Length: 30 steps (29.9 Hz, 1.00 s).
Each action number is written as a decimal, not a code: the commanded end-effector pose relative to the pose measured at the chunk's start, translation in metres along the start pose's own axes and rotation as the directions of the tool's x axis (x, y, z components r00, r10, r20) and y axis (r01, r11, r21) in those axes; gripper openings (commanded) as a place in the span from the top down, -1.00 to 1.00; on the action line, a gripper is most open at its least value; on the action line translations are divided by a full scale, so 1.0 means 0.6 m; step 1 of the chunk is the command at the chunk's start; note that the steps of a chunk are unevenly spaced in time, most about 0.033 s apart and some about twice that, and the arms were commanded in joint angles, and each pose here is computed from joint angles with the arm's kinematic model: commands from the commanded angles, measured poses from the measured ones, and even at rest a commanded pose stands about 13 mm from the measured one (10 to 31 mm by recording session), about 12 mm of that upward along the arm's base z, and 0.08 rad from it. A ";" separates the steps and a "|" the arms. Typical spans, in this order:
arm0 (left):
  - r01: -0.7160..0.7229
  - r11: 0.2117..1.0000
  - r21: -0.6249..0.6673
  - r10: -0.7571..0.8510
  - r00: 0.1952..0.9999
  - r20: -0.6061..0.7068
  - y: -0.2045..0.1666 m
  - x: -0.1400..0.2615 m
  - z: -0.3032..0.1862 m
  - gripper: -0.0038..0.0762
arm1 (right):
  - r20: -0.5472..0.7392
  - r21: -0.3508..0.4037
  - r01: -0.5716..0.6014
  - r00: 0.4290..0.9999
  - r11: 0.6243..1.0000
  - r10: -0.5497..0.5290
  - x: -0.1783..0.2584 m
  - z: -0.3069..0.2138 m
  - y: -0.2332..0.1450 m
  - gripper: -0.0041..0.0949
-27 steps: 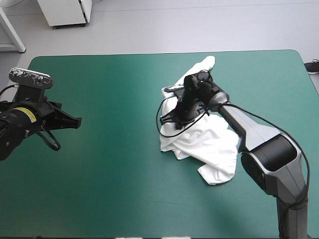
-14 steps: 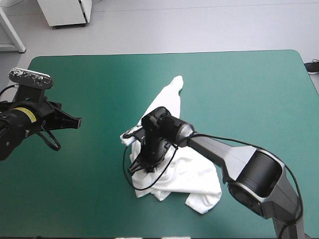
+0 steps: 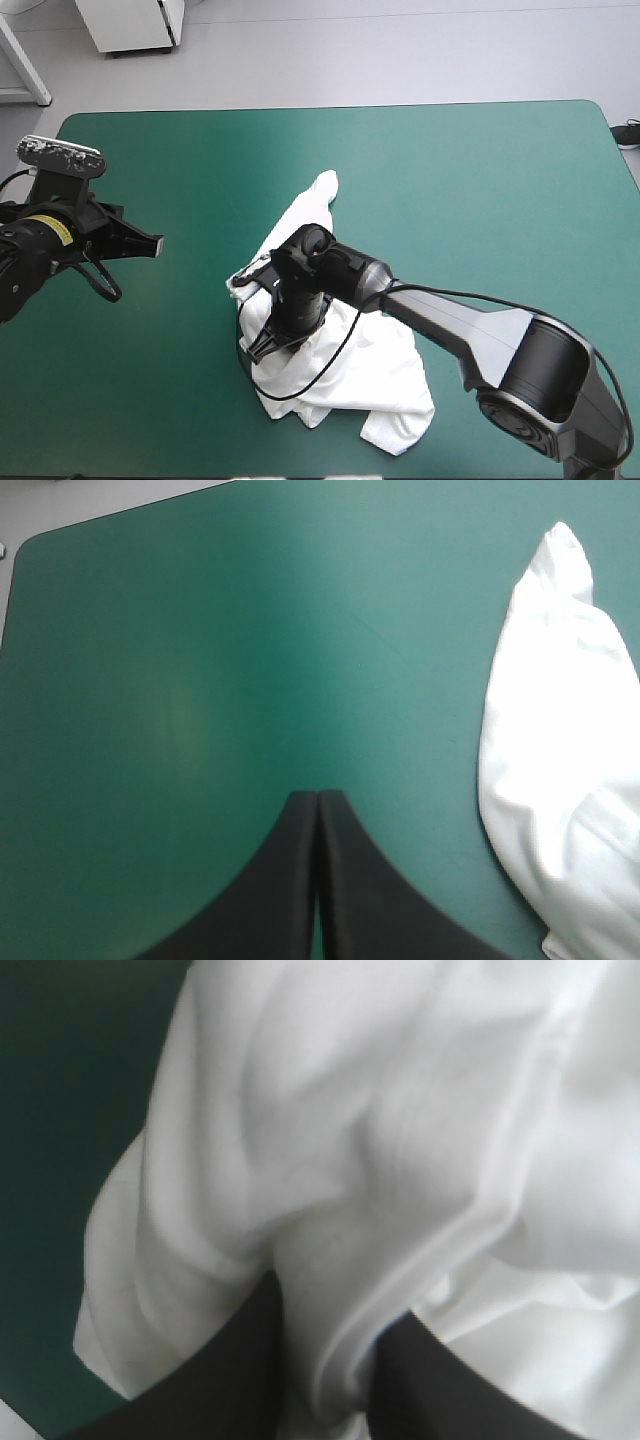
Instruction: Fold the cloth
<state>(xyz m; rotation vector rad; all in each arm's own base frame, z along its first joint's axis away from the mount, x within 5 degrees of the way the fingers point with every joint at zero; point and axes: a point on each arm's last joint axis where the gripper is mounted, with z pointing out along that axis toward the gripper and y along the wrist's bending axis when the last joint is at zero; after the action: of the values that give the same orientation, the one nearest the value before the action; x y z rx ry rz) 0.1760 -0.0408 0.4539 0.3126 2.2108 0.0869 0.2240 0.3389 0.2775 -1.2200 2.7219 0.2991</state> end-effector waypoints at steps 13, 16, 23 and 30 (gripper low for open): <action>-0.059 0.998 0.008 0.058 0.992 0.114 -0.001 -0.023 -0.006 0.67 | 0.293 0.102 -0.170 0.947 0.980 0.134 0.074 -0.217 -0.092 -0.34; -0.110 0.991 0.070 0.109 0.994 0.030 -0.014 -0.019 0.015 0.22 | 0.283 0.102 -0.216 0.942 0.971 0.179 0.108 -0.222 -0.104 -0.34; -0.122 0.982 0.143 0.135 0.987 -0.089 -0.038 -0.043 0.092 -0.37 | 0.238 0.079 -0.295 0.933 0.952 0.269 0.196 -0.216 -0.103 -0.34; -0.113 0.963 0.246 0.158 0.972 -0.173 -0.074 -0.074 0.199 -0.22 | 0.159 0.031 -0.367 0.920 0.930 0.358 0.266 -0.186 -0.095 -0.34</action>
<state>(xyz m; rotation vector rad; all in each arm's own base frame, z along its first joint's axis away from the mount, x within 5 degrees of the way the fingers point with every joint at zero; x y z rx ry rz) 0.2750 -0.0914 0.3971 0.6276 2.4742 -0.0017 0.1686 0.1717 0.3393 -0.6806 2.7829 0.2797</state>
